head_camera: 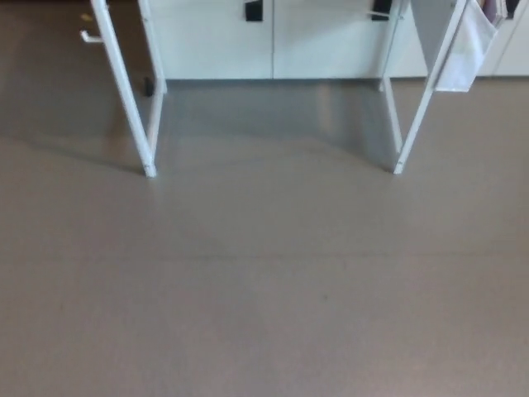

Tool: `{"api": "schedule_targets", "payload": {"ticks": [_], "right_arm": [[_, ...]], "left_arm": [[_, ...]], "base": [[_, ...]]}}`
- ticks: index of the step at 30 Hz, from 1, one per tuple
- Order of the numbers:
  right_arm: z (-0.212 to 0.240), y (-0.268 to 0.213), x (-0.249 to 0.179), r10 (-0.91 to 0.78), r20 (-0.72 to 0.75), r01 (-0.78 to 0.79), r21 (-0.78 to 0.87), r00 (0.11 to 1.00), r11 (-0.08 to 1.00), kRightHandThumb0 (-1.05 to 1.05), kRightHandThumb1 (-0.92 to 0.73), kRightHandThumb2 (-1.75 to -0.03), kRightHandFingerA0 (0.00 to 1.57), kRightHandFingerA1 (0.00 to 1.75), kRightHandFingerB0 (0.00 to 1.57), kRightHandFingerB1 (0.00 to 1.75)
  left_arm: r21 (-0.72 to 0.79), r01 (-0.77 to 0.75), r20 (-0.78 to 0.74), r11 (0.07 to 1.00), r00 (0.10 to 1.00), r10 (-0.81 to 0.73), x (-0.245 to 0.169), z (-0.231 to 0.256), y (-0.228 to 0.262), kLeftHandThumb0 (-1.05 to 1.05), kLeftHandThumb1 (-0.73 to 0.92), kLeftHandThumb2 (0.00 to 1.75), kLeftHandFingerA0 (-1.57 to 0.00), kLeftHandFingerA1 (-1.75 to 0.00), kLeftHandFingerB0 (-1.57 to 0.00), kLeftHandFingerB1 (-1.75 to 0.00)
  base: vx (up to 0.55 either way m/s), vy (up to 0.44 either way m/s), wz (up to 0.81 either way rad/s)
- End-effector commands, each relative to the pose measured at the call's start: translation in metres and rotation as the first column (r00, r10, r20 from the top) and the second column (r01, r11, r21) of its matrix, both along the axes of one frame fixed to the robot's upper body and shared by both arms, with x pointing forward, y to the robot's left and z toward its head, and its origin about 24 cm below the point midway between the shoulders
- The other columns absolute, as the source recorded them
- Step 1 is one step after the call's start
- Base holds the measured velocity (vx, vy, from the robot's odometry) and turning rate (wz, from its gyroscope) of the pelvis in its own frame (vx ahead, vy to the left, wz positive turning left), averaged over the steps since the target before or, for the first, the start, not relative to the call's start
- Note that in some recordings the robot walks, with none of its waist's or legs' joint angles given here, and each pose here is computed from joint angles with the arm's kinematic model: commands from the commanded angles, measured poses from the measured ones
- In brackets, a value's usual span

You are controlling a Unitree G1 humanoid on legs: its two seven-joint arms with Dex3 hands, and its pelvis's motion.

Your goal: The robot walks towards a desk on which a file tray is kept in the middle and a toilet paper roll is kept on its right. The robot uses its right hand to hook on finger in the gap of the roll and grabs it, lifts it and places it on the tray.

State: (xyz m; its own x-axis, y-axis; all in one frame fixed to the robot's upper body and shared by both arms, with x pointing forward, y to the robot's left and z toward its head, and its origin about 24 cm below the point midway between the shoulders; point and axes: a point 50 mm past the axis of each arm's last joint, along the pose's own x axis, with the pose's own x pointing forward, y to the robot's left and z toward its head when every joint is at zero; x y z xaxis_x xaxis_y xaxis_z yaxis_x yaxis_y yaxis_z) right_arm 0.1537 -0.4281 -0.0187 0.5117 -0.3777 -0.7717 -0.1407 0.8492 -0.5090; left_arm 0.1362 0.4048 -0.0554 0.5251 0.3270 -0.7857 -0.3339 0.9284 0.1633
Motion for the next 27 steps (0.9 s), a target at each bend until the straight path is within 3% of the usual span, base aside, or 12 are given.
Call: {"api": "schedule_targets", "payload": {"ticks": [1,7,10,13,16,17,18,20,23,24,25,27], "right_arm": [[-0.0021,-0.0018,-0.0036,-0.045,0.004,0.045,0.001,0.999,0.999,-0.63,-0.44,-0.79,0.20,0.52,0.05,0.24],[-0.0002,-0.0009,-0.0022,-0.006,0.012,0.005,0.016,1.000,1.000,-0.70,-0.41,-0.86,0.06,0.52,0.00,0.20],[-0.0021,-0.0005,-0.0038,-0.025,0.037,0.025,0.000,0.999,1.000,-0.59,-0.57,-0.57,0.24,0.44,0.07,0.26],[-0.0009,-0.0004,-0.0038,0.020,0.027,-0.020,-0.013,0.999,1.000,-0.65,-0.45,-0.83,0.20,0.52,0.04,0.26],[-0.0013,-0.0005,-0.0037,-0.011,0.023,0.010,0.029,1.000,1.000,-0.55,-0.58,-0.59,0.22,0.42,0.04,0.22],[-0.0026,-0.0002,-0.0049,-0.015,0.028,0.014,0.026,0.999,1.000,-0.65,-0.44,-0.78,0.13,0.49,0.05,0.24],[-0.0029,-0.0002,-0.0047,-0.024,0.032,0.024,0.018,0.999,1.000,-0.35,-0.34,-0.92,0.03,0.50,0.00,0.50],[-0.0021,-0.0003,-0.0037,0.011,-0.004,-0.011,-0.012,1.000,1.000,-0.66,-0.45,-0.80,0.14,0.49,0.05,0.23],[-0.0040,0.0005,-0.0034,-0.021,0.017,0.021,-0.005,1.000,1.000,-0.61,-0.45,-0.77,0.16,0.49,0.05,0.24],[-0.0042,0.0008,-0.0030,-0.060,0.048,0.060,0.018,0.997,0.998,-0.34,-0.40,-0.94,0.04,0.50,0.00,0.50],[-0.0034,0.0006,-0.0032,-0.028,0.034,0.027,0.013,0.999,1.000,-0.60,-0.44,-0.76,0.13,0.49,0.06,0.24],[-0.0032,0.0003,-0.0036,-0.023,0.033,0.023,0.009,0.999,1.000,-0.62,-0.44,-0.77,0.16,0.49,0.05,0.25]], "left_arm": [[0.008,-0.018,-0.001,1.000,1.000,0.018,-0.0029,0.0013,0.0032,-1.05,0.54,1.30,0.00,-0.76,-0.04,-0.65],[0.018,-0.001,-0.008,1.000,1.000,0.001,-0.0015,0.0027,0.0040,-1.05,0.52,1.29,-0.02,-0.78,0.00,-0.67],[0.023,0.009,-0.007,1.000,1.000,-0.009,-0.0015,0.0034,0.0044,-1.05,0.53,1.30,-0.03,-0.78,0.00,-0.67],[0.022,-0.003,0.000,1.000,1.000,0.003,-0.0014,0.0032,0.0043,-1.05,0.52,1.29,-0.02,-0.78,0.00,-0.67],[0.036,-0.005,-0.009,0.999,1.000,0.005,-0.0003,0.0030,0.0041,-1.05,0.54,1.31,-0.03,-0.78,0.00,-0.66],[0.042,0.005,-0.011,0.999,1.000,-0.004,0.0014,0.0049,0.0051,-1.05,0.55,1.31,-0.05,-0.79,0.00,-0.66],[0.043,0.008,-0.012,0.999,1.000,-0.008,0.0016,0.0051,0.0052,-1.05,0.54,1.31,-0.07,-0.80,0.00,-0.67],[0.039,0.008,-0.010,0.999,1.000,-0.008,0.0020,0.0052,0.0051,-1.05,0.54,1.31,-0.07,-0.80,0.00,-0.67],[0.022,-0.007,-0.003,1.000,1.000,0.007,0.0031,0.0054,0.0048,-1.05,0.53,1.31,-0.03,-0.78,0.00,-0.66],[0.023,-0.002,-0.003,1.000,1.000,0.002,0.0029,0.0053,0.0048,-1.05,0.53,1.30,-0.05,-0.79,0.00,-0.67],[0.025,-0.004,-0.002,1.000,1.000,0.004,0.0029,0.0052,0.0048,-1.05,0.53,1.30,-0.05,-0.79,0.00,-0.67],[0.019,-0.009,0.001,1.000,1.000,0.009,0.0035,0.0051,0.0044,-1.05,0.53,1.31,-0.03,-0.79,0.00,-0.67]], "base": [[0.46,0.141,0.00],[0.42,0.027,0.09],[0.46,-0.113,0.26],[0.57,-0.125,0.30],[0.52,-0.131,0.10],[0.44,-0.047,-0.02],[0.47,-0.027,-0.04],[0.44,0.028,-0.11],[0.47,0.104,-0.24],[0.48,0.166,-0.27],[0.58,0.190,-0.43],[0.57,0.305,-0.67]]}}
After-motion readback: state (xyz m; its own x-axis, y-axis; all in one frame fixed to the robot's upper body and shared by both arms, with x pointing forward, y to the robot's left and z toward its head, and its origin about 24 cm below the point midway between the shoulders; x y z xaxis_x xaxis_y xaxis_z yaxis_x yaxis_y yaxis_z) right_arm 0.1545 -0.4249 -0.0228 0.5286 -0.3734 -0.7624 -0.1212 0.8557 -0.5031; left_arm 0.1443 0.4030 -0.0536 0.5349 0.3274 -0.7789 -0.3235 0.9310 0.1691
